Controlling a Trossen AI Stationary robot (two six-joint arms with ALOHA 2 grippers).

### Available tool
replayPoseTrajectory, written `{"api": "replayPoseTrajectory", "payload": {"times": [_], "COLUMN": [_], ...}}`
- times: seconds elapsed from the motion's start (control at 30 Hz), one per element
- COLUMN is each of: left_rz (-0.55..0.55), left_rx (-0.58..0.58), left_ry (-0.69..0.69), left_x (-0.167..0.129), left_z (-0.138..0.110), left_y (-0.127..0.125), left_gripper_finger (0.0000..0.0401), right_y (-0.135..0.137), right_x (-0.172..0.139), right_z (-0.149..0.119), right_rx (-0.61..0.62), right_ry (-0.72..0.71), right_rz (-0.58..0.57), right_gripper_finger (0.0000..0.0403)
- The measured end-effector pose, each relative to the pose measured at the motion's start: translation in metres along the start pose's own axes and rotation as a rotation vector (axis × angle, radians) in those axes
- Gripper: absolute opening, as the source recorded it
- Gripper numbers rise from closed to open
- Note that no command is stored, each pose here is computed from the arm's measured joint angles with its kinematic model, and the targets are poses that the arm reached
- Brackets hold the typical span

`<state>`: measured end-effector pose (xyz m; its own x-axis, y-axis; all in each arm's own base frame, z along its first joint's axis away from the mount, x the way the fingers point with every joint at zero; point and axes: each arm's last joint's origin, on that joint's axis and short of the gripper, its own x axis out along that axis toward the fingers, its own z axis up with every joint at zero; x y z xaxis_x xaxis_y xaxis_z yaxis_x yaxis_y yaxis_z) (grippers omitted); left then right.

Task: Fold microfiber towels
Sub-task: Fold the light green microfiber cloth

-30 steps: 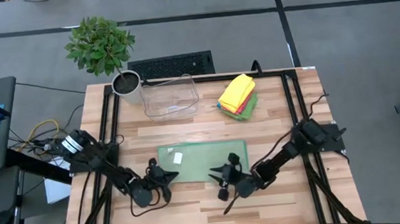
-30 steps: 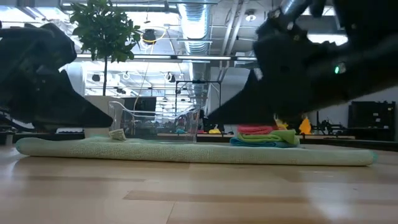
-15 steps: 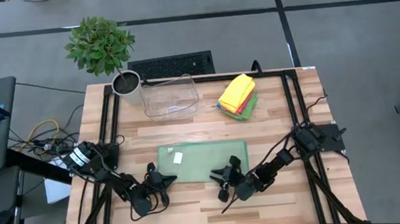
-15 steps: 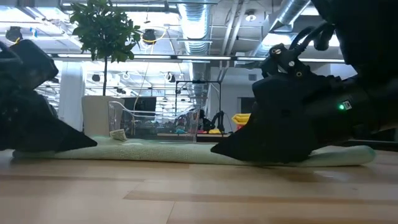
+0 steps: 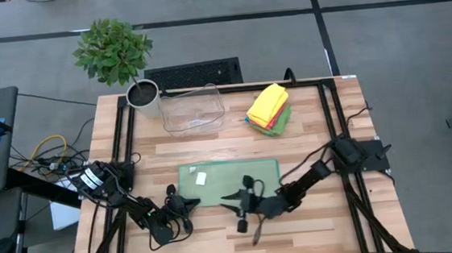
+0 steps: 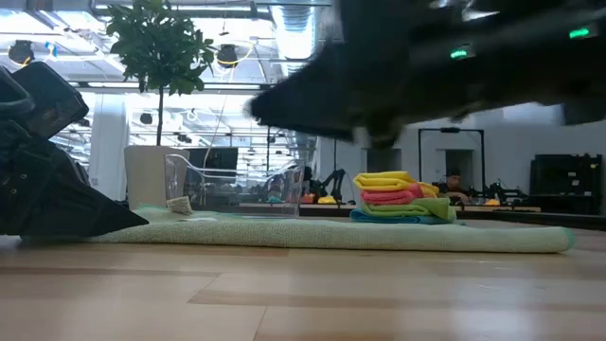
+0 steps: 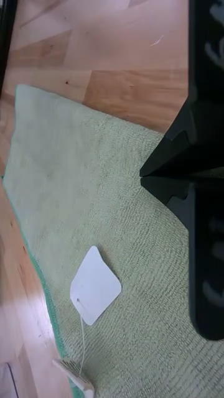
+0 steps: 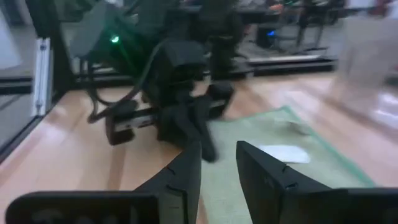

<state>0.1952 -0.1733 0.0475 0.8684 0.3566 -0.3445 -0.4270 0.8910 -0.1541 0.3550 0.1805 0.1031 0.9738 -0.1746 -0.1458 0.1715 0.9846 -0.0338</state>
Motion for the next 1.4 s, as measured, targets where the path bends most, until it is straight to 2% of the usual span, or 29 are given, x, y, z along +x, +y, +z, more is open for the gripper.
{"api": "replayPoseTrajectory", "payload": {"times": [0.17, 0.27, 0.37, 0.5, 0.7, 0.87, 1.03, 1.13, 1.4], "left_rz": [-0.003, -0.006, -0.007, -0.007, -0.007, -0.007, -0.007, -0.007, -0.006], "left_rx": [0.0, 0.002, 0.003, 0.005, 0.006, 0.007, 0.008, 0.008, 0.008], "left_ry": [0.002, 0.005, 0.006, 0.007, 0.009, 0.01, 0.01, 0.009, 0.009], "left_x": [0.0, -0.001, -0.001, -0.001, -0.001, -0.001, -0.001, -0.001, -0.001], "left_z": [0.0, -0.001, -0.001, -0.001, -0.001, -0.001, -0.001, -0.001, -0.001], "left_y": [0.0, -0.001, -0.001, -0.001, 0.0, -0.001, -0.001, 0.0, 0.0], "left_gripper_finger": [0.0, 0.0, 0.0, 0.0, 0.0, 0.0, 0.0, 0.0, 0.0], "right_y": [-0.002, -0.006, -0.01, -0.007, -0.002, 0.006, 0.008, 0.004, -0.011], "right_x": [0.029, 0.034, 0.036, 0.035, 0.03, 0.009, -0.027, -0.046, -0.088], "right_z": [-0.015, -0.026, -0.051, -0.067, -0.05, 0.001, 0.011, -0.002, -0.051], "right_rx": [-0.017, 0.034, 0.088, 0.105, 0.046, -0.006, -0.081, -0.025, 0.131], "right_ry": [0.069, 0.095, 0.159, 0.172, 0.179, 0.086, 0.096, 0.141, 0.261], "right_rz": [0.047, 0.055, 0.059, 0.048, 0.087, 0.111, 0.057, 0.062, -0.025], "right_gripper_finger": [0.0127, 0.0127, 0.0126, 0.0118, 0.0093, 0.0074, 0.0038, 0.0011, 0.0007]}}
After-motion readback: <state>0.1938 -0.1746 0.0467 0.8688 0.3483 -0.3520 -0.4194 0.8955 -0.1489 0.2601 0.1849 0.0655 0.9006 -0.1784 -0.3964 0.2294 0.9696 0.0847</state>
